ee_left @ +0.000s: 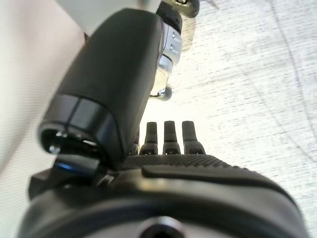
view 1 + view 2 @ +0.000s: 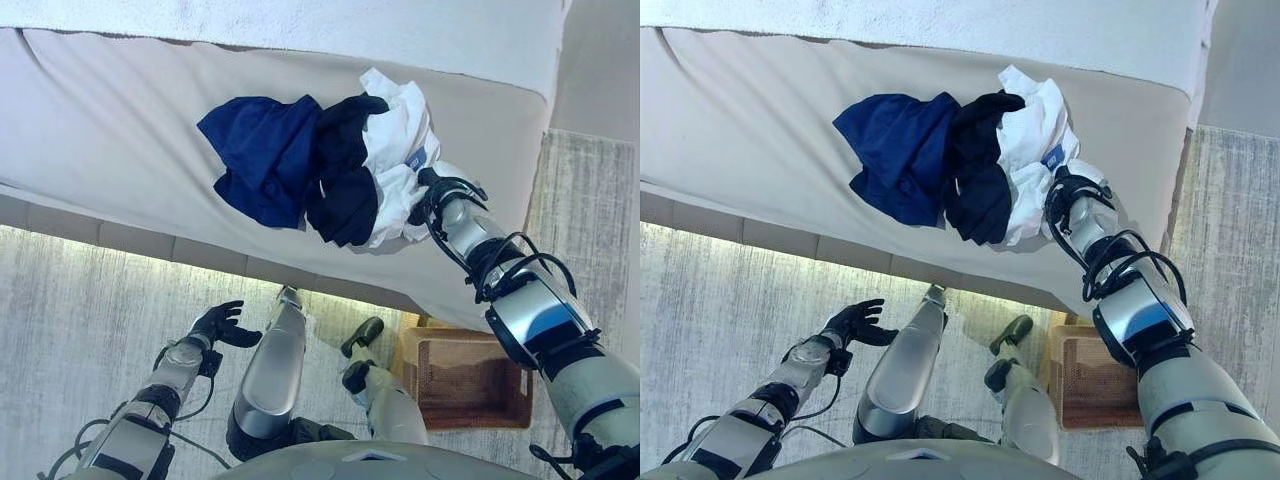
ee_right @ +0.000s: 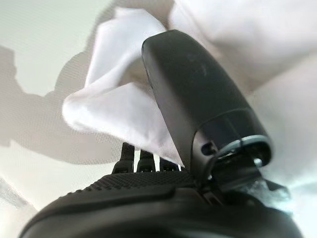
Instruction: Pick up the clothes from the bed and place them into the basket
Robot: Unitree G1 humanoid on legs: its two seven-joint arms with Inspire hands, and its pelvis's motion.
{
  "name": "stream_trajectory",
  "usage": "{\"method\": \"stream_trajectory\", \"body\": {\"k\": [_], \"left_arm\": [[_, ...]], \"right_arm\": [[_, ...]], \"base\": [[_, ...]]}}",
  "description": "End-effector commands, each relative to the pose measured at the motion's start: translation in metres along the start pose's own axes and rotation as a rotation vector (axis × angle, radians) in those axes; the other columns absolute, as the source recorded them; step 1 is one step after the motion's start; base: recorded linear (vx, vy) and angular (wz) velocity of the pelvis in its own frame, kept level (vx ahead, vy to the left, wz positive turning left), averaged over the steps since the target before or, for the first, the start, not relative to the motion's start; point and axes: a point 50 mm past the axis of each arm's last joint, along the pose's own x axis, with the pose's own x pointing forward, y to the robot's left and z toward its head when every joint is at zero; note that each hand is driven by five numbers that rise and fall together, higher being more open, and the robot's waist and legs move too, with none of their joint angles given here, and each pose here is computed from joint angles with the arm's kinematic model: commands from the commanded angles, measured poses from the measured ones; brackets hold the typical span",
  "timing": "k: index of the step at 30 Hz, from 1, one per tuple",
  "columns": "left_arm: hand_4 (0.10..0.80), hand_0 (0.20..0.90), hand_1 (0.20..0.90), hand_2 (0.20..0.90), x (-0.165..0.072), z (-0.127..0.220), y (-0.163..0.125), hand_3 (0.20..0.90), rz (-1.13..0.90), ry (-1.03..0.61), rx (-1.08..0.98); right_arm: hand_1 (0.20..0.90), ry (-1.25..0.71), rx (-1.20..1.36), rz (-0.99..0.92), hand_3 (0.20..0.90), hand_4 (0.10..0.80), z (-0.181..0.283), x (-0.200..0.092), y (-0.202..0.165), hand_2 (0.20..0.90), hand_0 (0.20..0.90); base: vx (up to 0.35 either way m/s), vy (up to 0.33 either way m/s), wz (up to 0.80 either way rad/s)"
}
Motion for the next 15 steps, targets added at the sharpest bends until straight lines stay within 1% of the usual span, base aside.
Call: {"method": "stream_trajectory", "body": {"k": [1, 2, 6, 8, 9, 11, 12, 14, 15], "left_arm": [[0.8, 0.9, 0.9, 0.9, -0.004, -0.014, -0.022, 0.9, -0.063, 0.014, 0.005], [0.8, 0.9, 0.9, 0.9, -0.004, -0.016, -0.023, 0.9, -0.059, 0.018, -0.006], [0.8, 0.9, 0.9, 0.9, -0.006, -0.021, -0.024, 0.9, -0.044, 0.025, -0.025], [0.8, 0.9, 0.9, 0.9, -0.008, -0.027, -0.024, 0.9, -0.035, 0.037, -0.03], [0.8, 0.9, 0.9, 0.9, -0.009, -0.031, -0.024, 0.9, -0.028, 0.045, -0.03], [0.8, 0.9, 0.9, 0.9, -0.011, -0.034, -0.024, 0.9, -0.026, 0.054, -0.029], [0.8, 0.9, 0.9, 0.9, -0.012, -0.038, -0.024, 0.9, -0.022, 0.065, -0.026], [0.8, 0.9, 0.9, 0.9, -0.016, -0.049, -0.021, 0.9, -0.012, 0.099, -0.022], [0.8, 0.9, 0.9, 0.9, -0.019, -0.057, -0.019, 0.9, -0.007, 0.13, -0.014]], "right_arm": [[0.472, -0.232, 0.293, -0.075, 0.4, 0.3, 0.049, -0.006, -0.031, 0.472, 0.472], [0.3, -0.306, 0.372, -0.063, 0.2, 0.1, 0.061, -0.012, -0.027, 0.3, 0.3], [0.3, -0.443, 0.426, -0.072, 0.2, 0.1, 0.082, -0.025, -0.023, 0.3, 0.3], [0.3, -0.512, 0.433, -0.107, 0.2, 0.1, 0.09, -0.033, -0.028, 0.3, 0.3], [0.3, -0.571, 0.436, -0.172, 0.2, 0.1, 0.095, -0.04, -0.039, 0.3, 0.3], [0.3, -0.603, 0.445, -0.224, 0.2, 0.1, 0.098, -0.045, -0.05, 0.3, 0.3], [0.3, -0.633, 0.443, -0.283, 0.2, 0.1, 0.1, -0.051, -0.06, 0.3, 0.3], [0.3, -0.716, 0.45, -0.421, 0.2, 0.1, 0.104, -0.068, -0.086, 0.3, 0.3], [0.3, -0.77, 0.457, -0.533, 0.2, 0.1, 0.106, -0.082, -0.105, 0.3, 0.3]], "base": [[0.014, 0.049, -0.09], [0.014, 0.031, -0.11], [0.009, 0.005, -0.22], [0.045, -0.019, -0.21], [-0.016, 0.017, -0.14], [-0.013, 0.017, -0.1], [0.071, -0.03, -0.03], [0.117, -0.04, -0.07], [0.112, -0.035, -0.15]]}}
